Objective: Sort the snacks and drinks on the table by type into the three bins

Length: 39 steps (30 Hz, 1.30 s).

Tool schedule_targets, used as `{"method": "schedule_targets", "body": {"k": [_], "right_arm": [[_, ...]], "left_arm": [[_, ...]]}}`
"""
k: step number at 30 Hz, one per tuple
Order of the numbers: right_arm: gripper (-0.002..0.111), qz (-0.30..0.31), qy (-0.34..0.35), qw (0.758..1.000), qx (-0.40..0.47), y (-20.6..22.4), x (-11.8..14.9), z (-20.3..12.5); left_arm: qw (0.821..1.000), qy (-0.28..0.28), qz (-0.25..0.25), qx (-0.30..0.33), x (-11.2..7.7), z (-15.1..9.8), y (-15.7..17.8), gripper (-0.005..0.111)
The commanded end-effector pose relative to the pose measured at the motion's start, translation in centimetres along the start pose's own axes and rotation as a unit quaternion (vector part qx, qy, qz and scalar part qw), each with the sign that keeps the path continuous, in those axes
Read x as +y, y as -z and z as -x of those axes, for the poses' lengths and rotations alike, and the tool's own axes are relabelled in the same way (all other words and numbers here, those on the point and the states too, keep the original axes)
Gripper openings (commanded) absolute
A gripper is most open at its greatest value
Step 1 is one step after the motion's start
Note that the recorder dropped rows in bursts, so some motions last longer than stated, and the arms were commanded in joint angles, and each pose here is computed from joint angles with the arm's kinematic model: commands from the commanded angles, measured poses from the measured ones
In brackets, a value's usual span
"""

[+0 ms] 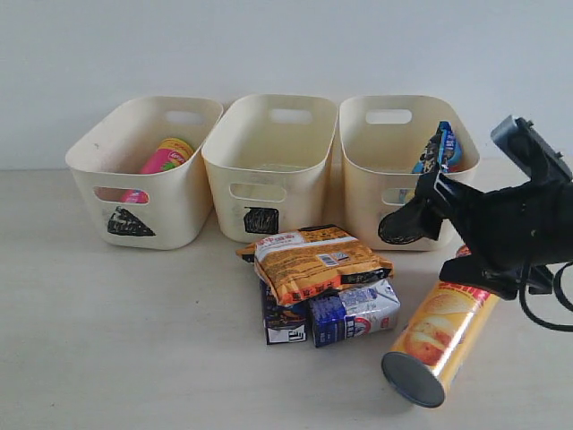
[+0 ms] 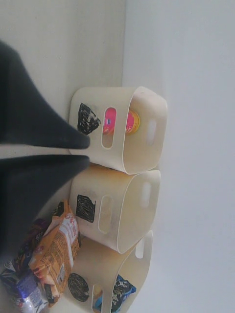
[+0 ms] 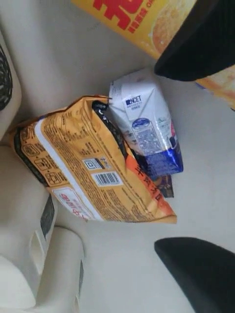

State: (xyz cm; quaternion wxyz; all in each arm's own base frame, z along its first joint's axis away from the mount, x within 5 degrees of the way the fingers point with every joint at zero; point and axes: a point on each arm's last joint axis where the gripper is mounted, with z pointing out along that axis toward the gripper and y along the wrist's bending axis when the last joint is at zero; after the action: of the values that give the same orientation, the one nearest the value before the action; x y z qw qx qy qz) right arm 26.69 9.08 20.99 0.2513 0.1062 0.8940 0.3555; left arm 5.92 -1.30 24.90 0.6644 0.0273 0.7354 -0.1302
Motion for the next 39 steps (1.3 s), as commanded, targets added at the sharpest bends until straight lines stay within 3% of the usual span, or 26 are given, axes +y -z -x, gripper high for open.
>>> {"method": "schedule_targets", "body": {"k": [1, 16, 39], "right_arm": [[0.078, -0.020, -0.009, 1.000, -0.004, -1.5, -0.5, 0.4], [0.078, -0.012, -0.011, 1.000, 0.026, -6.0, -0.4, 2.8], [0.078, -0.048, -0.004, 0.998, 0.049, -10.7, -1.4, 2.3]], "left_arm": [[1.000, 0.004, -0.001, 0.002, 0.0, -0.1, -0.1, 0.004], [1.000, 0.004, -0.001, 0.002, 0.0, -0.1, -0.1, 0.004], [1.000, 0.004, -0.001, 0.002, 0.0, -0.1, -0.1, 0.004]]}}
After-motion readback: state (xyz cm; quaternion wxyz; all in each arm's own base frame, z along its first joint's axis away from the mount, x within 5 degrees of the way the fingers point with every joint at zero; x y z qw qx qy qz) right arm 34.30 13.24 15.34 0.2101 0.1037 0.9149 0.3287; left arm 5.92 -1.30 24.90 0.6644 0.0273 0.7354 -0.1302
